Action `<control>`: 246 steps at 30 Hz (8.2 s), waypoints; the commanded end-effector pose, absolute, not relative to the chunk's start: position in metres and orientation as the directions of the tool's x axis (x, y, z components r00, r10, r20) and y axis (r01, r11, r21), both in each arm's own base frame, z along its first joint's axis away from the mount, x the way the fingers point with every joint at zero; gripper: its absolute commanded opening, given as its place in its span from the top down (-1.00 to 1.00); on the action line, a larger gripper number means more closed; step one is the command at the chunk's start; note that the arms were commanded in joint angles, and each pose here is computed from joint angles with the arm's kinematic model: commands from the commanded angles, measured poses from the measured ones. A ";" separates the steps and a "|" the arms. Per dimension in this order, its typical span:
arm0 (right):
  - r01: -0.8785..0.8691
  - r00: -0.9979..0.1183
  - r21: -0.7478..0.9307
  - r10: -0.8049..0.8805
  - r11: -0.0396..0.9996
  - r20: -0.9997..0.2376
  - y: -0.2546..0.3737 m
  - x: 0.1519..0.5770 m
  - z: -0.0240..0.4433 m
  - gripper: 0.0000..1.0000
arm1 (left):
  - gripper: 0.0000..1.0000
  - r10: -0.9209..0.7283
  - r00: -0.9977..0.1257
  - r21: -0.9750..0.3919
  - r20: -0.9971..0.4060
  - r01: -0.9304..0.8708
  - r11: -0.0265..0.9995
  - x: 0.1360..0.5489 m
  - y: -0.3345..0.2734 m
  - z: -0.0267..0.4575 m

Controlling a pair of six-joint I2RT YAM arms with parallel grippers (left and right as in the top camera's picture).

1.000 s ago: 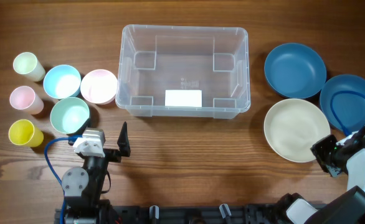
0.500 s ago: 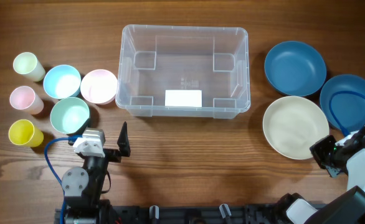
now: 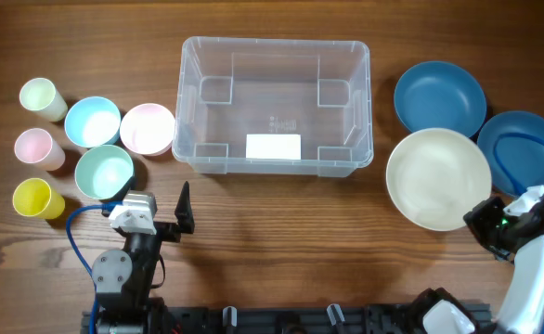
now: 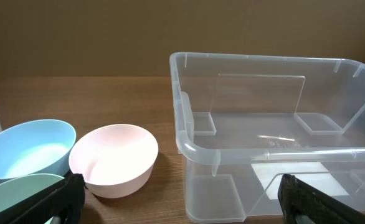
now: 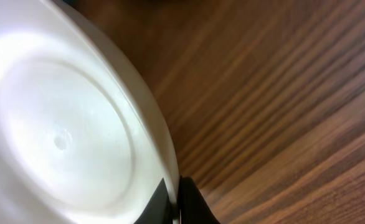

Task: Pack container
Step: 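Lift the cream plate and carry it over the clear bin, then lower the cream plate into the bin and open the right gripper, then move the right gripper to the rim of the teal bowl, then grasp the teal bowl and place it onto the cream plate, then move the right gripper to the second teal bowl and grasp it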

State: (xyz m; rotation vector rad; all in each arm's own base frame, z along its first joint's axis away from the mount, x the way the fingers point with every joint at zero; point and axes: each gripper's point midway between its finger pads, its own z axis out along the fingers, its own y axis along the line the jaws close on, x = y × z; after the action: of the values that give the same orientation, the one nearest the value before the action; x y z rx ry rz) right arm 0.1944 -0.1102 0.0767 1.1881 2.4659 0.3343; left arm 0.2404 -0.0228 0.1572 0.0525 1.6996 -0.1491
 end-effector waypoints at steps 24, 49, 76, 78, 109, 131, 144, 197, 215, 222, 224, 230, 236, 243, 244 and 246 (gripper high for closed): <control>-0.213 -0.476 0.325 0.193 0.921 -0.858 0.049 0.352 0.384 0.92 | -0.99 -0.036 -0.131 -0.053 -0.991 0.131 0.990 0.240 -0.025 0.155; -0.149 -0.856 -0.060 -0.159 0.987 -0.492 0.145 0.454 0.124 0.91 | -0.99 -0.036 -0.131 -0.053 -0.991 0.131 0.990 0.240 -0.025 0.155; -0.121 -0.867 -0.100 -0.154 0.988 -0.474 0.136 0.452 0.124 0.35 | -0.99 -0.036 -0.131 -0.053 -0.991 0.131 0.990 0.240 -0.025 0.155; -0.063 -0.864 -0.065 -0.087 0.996 -0.496 0.134 0.447 0.146 0.34 | -1.00 -0.036 -0.131 -0.053 -0.991 0.131 0.990 0.240 -0.025 0.155; 0.708 -0.612 0.186 0.723 0.682 -0.320 -0.115 0.336 0.105 0.25 | -0.99 -0.036 -0.131 -0.053 -0.991 0.131 0.990 0.240 -0.025 0.155; 0.816 -0.383 0.343 0.879 0.466 -0.285 -0.116 0.358 0.025 0.28 | -0.99 -0.036 -0.132 -0.053 -0.991 0.131 0.990 0.240 -0.025 0.155; 0.803 -0.380 0.355 0.871 0.478 -0.311 -0.120 0.367 0.023 0.45 | -1.00 -0.036 -0.131 -0.053 -0.991 0.131 0.990 0.240 -0.025 0.155; 0.011 -0.623 0.294 0.236 0.956 -0.746 0.053 0.399 0.274 0.91 | -0.99 -0.036 -0.131 -0.053 -0.991 0.131 0.990 0.240 -0.025 0.155; 0.007 -0.798 0.043 0.031 0.999 -0.602 0.143 0.440 0.113 0.90 | -0.99 -0.036 -0.131 -0.053 -0.991 0.131 0.990 0.240 -0.025 0.155; 0.009 -0.790 0.047 0.036 0.999 -0.612 0.143 0.445 0.120 0.01 | -0.99 -0.036 -0.131 -0.053 -0.991 0.131 0.990 0.240 -0.025 0.155; 0.005 -0.759 0.065 0.046 0.998 -0.649 0.142 0.445 0.150 0.00 | -1.00 -0.036 -0.131 -0.053 -0.991 0.131 0.990 0.240 -0.025 0.155; 0.228 -0.682 -0.050 0.123 0.972 -0.721 0.057 0.395 0.243 0.00 | -1.00 -0.036 -0.131 -0.053 -0.991 0.131 0.990 0.240 -0.025 0.155; 0.562 -0.686 -0.104 0.392 0.821 -0.613 -0.078 0.321 0.244 0.02 | -0.99 -0.036 -0.131 -0.053 -0.991 0.131 0.990 0.240 -0.025 0.155; 0.691 -0.658 -0.057 0.593 0.721 -0.464 -0.151 0.305 0.177 0.03 | -0.99 -0.036 -0.131 -0.053 -0.991 0.131 0.990 0.240 -0.025 0.155; 0.694 -0.662 -0.061 0.604 0.717 -0.444 -0.154 0.306 0.162 0.03 | -0.99 -0.036 -0.131 -0.053 -0.991 0.131 0.990 0.240 -0.025 0.155; 0.694 -0.682 -0.087 0.613 0.715 -0.400 -0.157 0.309 0.133 -0.07 | -1.00 -0.036 -0.131 -0.053 -0.991 0.131 0.990 0.240 -0.025 0.155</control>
State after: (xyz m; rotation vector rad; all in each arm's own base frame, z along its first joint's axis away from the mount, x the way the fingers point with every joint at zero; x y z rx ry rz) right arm 0.3078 -0.1611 0.1866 1.0082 2.4461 -0.3733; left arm 0.2404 -0.0228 0.1568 0.0525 1.7004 -0.1491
